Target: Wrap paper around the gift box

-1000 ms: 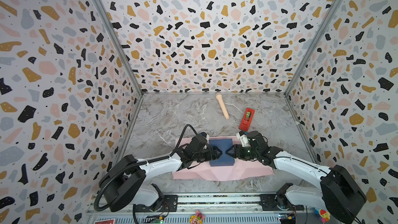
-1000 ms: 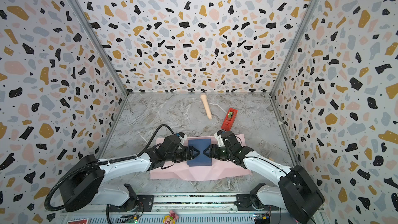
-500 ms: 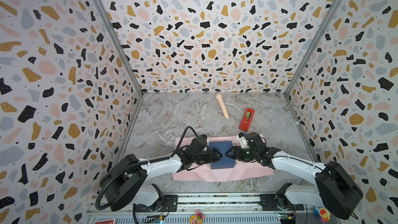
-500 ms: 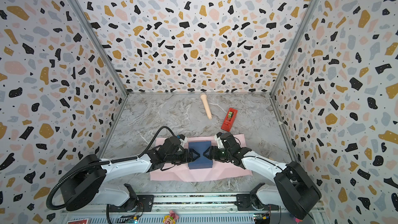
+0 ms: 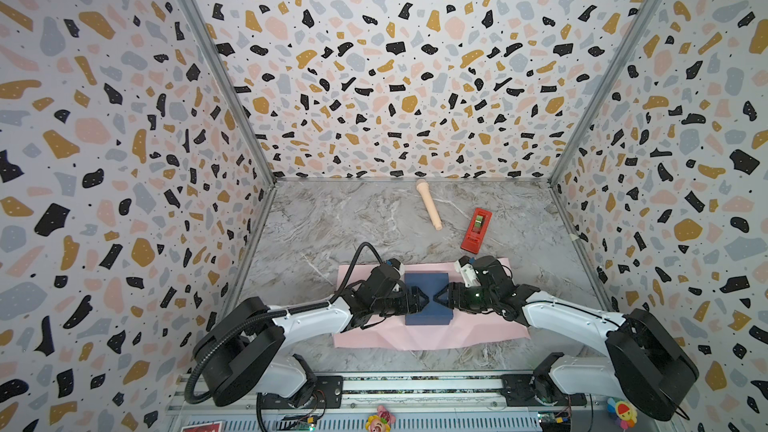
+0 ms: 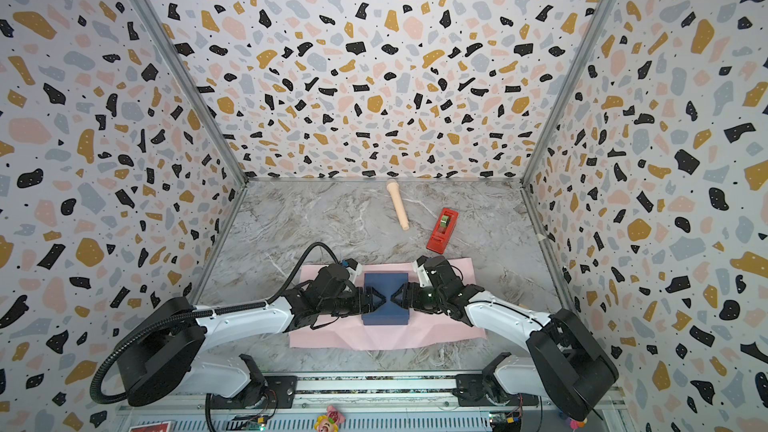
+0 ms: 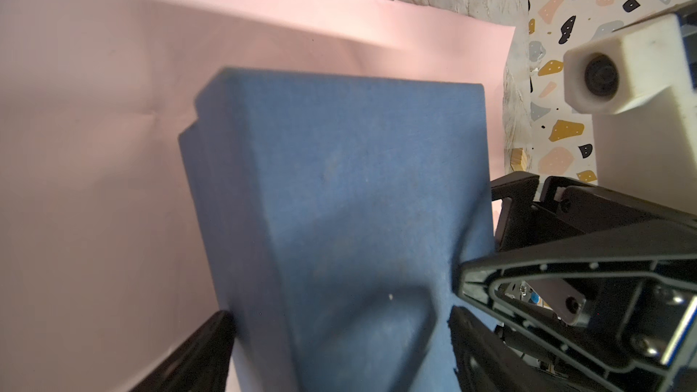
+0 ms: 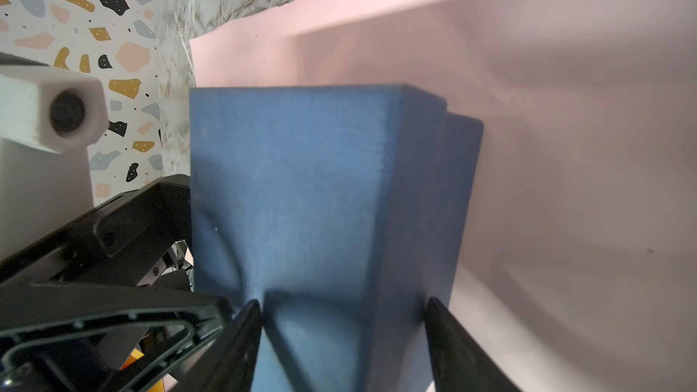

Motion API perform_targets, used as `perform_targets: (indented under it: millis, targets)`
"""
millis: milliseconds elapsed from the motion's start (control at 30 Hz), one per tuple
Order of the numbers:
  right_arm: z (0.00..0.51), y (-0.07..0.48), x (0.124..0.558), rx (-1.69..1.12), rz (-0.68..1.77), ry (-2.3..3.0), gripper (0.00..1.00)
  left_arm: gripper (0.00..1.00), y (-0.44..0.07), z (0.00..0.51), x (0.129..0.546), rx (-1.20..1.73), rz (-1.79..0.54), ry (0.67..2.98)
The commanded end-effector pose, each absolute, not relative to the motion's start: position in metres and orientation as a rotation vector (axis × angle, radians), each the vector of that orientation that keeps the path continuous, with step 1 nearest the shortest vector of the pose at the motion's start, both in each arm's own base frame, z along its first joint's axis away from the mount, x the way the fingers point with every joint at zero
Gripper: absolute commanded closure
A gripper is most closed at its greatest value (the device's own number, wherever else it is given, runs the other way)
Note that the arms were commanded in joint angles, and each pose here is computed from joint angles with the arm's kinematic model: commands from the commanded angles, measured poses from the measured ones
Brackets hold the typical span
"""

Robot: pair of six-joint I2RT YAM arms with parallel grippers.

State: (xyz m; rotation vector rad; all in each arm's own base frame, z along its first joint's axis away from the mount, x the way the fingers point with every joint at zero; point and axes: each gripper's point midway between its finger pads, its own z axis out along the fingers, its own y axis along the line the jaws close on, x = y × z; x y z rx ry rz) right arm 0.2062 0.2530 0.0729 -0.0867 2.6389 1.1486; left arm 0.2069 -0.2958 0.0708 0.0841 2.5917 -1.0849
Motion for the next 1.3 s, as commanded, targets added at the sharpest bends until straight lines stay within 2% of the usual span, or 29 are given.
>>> perform_targets:
  millis: [0, 1267]
  targets:
    - [0.086, 0.265, 0.207, -0.157, 1.214, 2.595, 0.31, 0.12, -0.318, 0.098, 0.215, 0.158, -1.186, 2.478]
    - [0.1, 0.271, 0.223, -0.179, 1.244, 2.547, 0.3, 0.1, -0.32, 0.103, 0.224, 0.152, -1.176, 2.457]
